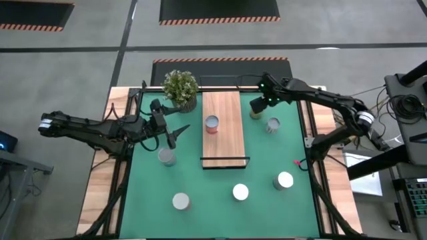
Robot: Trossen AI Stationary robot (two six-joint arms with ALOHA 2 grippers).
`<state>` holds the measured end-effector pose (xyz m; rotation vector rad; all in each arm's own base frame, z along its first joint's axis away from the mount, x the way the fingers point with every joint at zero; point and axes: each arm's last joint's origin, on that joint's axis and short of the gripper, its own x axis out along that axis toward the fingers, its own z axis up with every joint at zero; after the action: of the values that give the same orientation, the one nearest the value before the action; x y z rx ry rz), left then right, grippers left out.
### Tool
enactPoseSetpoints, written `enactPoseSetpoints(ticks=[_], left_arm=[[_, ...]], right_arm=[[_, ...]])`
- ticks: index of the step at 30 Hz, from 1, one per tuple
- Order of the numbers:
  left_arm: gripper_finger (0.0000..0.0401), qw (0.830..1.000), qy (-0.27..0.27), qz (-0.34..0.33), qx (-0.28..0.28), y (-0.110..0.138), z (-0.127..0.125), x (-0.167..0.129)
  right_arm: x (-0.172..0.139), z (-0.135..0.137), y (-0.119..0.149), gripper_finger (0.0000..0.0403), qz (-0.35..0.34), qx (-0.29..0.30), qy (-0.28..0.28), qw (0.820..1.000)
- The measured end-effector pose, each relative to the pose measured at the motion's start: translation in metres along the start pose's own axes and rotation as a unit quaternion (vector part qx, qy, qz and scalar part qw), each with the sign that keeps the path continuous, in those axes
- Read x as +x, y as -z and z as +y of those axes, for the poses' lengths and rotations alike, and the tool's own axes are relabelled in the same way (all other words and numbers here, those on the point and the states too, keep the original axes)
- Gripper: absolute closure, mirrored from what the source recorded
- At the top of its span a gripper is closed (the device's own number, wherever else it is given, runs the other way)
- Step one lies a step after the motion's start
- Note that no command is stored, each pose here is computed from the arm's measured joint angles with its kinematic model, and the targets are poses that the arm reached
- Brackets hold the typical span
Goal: Pick and place cans onto a shelf
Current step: Put the canned mangos on the shelf
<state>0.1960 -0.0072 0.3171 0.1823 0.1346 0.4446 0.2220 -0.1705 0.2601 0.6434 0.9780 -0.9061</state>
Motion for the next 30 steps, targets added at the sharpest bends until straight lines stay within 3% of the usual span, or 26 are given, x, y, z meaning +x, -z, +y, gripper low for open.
enactPoseSetpoints(ticks=[6, 11, 21, 30], left_arm=[[0.0099, 1.0, 0.0, 0.001, 0.0, 0.0, 0.0, 0.0], [0.0099, 1.0, 0.001, 0.005, 0.003, 0.001, 0.0, 0.0], [0.0099, 1.0, 0.001, 0.007, 0.004, 0.002, 0.0, 0.0], [0.0099, 1.0, 0.001, 0.01, 0.006, 0.003, 0.0, 0.0]], right_arm=[[0.017, 0.006, -0.009, 0.0102, 0.019, 0.004, 0.009, 1.0], [0.03, 0.009, -0.012, 0.0039, 0.038, 0.003, 0.017, 0.999], [0.039, 0.011, -0.017, 0.0028, 0.044, -0.003, 0.015, 0.999], [0.011, 0.004, -0.021, 0.0028, 0.004, 0.02, 0.016, 1.0]])
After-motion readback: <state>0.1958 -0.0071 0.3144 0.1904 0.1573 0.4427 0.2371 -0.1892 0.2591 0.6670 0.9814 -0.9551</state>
